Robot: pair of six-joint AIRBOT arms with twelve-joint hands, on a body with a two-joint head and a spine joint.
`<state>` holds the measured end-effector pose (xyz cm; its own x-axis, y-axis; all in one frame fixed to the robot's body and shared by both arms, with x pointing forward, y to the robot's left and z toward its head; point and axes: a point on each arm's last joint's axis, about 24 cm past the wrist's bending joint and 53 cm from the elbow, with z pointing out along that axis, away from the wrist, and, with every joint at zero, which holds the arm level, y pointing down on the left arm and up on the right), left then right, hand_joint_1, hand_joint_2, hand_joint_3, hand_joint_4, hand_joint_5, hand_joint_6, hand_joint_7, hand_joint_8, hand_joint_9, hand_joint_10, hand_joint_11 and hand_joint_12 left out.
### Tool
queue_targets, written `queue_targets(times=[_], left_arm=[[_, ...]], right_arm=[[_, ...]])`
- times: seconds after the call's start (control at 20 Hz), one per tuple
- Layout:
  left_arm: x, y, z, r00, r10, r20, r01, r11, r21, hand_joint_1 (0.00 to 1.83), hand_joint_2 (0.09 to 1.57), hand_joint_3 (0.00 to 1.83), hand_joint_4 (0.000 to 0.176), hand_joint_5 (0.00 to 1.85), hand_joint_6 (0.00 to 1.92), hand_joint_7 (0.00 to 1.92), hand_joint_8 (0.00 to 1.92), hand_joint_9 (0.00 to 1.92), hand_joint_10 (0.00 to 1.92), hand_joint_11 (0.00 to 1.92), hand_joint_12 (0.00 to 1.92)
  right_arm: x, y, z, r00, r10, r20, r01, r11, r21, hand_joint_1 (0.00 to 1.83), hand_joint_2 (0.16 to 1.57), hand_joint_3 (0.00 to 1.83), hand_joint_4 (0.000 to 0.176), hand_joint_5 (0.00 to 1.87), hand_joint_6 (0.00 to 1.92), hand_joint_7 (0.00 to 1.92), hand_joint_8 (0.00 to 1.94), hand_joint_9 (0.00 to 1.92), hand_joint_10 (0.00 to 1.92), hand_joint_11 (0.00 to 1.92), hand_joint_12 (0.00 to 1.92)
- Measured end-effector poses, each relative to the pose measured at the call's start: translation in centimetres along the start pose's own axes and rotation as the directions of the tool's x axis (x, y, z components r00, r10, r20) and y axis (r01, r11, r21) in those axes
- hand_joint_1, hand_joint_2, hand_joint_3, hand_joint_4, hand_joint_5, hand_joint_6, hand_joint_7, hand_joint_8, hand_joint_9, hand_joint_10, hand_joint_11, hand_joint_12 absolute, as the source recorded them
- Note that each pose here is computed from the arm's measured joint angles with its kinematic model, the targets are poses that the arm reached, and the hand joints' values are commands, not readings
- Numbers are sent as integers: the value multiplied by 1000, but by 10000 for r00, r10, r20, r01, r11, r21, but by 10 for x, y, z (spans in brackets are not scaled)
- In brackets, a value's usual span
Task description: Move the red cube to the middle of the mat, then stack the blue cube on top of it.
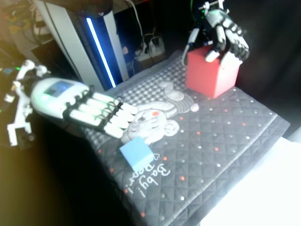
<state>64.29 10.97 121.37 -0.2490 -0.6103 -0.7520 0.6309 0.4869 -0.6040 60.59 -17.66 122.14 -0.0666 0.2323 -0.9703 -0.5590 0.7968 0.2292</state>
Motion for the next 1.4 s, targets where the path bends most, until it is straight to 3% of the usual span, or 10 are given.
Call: queue_targets(times=[0.05,0.1,0.25,0.45,0.6,0.65,0.75,0.95,1.25,1.4], left_arm=[[7,-1,5,9998,-126,-138,127,9999,64,1614,1246,22,4,145,1712,132,1639,514,1735,418,1921],[18,-3,13,9988,-323,-359,328,9994,146,1603,1252,16,0,148,1629,142,1619,516,1730,387,1921],[52,0,26,9897,-740,-1228,749,9972,30,1418,1143,0,26,132,1694,105,1724,260,1864,415,1921],[90,10,31,9673,-1236,-2216,1172,9922,-420,890,1116,0,76,215,1196,165,1105,88,1277,12,1747],[96,8,30,9632,-1160,-2426,1105,9932,-362,510,1086,0,112,115,310,38,65,1,94,0,1030],[96,7,30,9634,-1171,-2410,1119,9931,-354,459,1015,0,152,29,78,7,12,0,18,0,205],[88,3,28,9684,-1110,-2232,1090,9938,-214,454,933,0,175,0,2,0,0,0,0,0,7],[77,-4,17,9760,-1004,-1930,1040,9945,83,442,879,0,176,0,0,0,0,0,0,0,0],[1,28,-40,9979,-555,325,584,9936,-966,425,933,0,155,0,0,0,0,0,0,0,0],[-24,45,-68,9898,-509,1331,721,9845,-1600,418,975,11,165,0,0,0,0,0,0,0,0]], right_arm=[[0,0,0,10000,-7,5,7,10000,-10,597,1297,0,0,0,0,0,0,0,0,0,3],[0,-1,0,10000,-23,-1,23,10000,15,611,1294,0,0,0,0,0,0,0,0,0,0],[-1,-2,0,10000,16,17,-16,10000,64,567,1295,0,0,0,0,0,0,0,0,7,3],[0,-4,-1,10000,50,3,-50,9999,111,650,1431,30,0,0,0,0,0,0,0,0,0],[3,-7,-1,9999,128,-95,-126,9997,228,665,1511,21,0,0,0,0,0,0,0,9,7],[3,-7,-1,9999,131,-90,-128,9997,230,606,1509,15,0,0,0,0,0,0,0,2,6],[3,-6,-1,9999,132,-71,-130,9997,216,434,1497,5,0,0,0,0,0,0,0,7,14],[2,-6,-1,9999,132,-26,-132,9997,218,384,1421,0,0,0,0,0,0,36,28,0,1022],[-2,-25,6,9868,1616,100,-1617,9866,202,821,1258,0,0,0,0,0,0,37,47,0,461],[0,-35,22,9665,2555,231,-2561,9663,252,991,1181,1,0,0,0,23,0,25,444,0,1308]])
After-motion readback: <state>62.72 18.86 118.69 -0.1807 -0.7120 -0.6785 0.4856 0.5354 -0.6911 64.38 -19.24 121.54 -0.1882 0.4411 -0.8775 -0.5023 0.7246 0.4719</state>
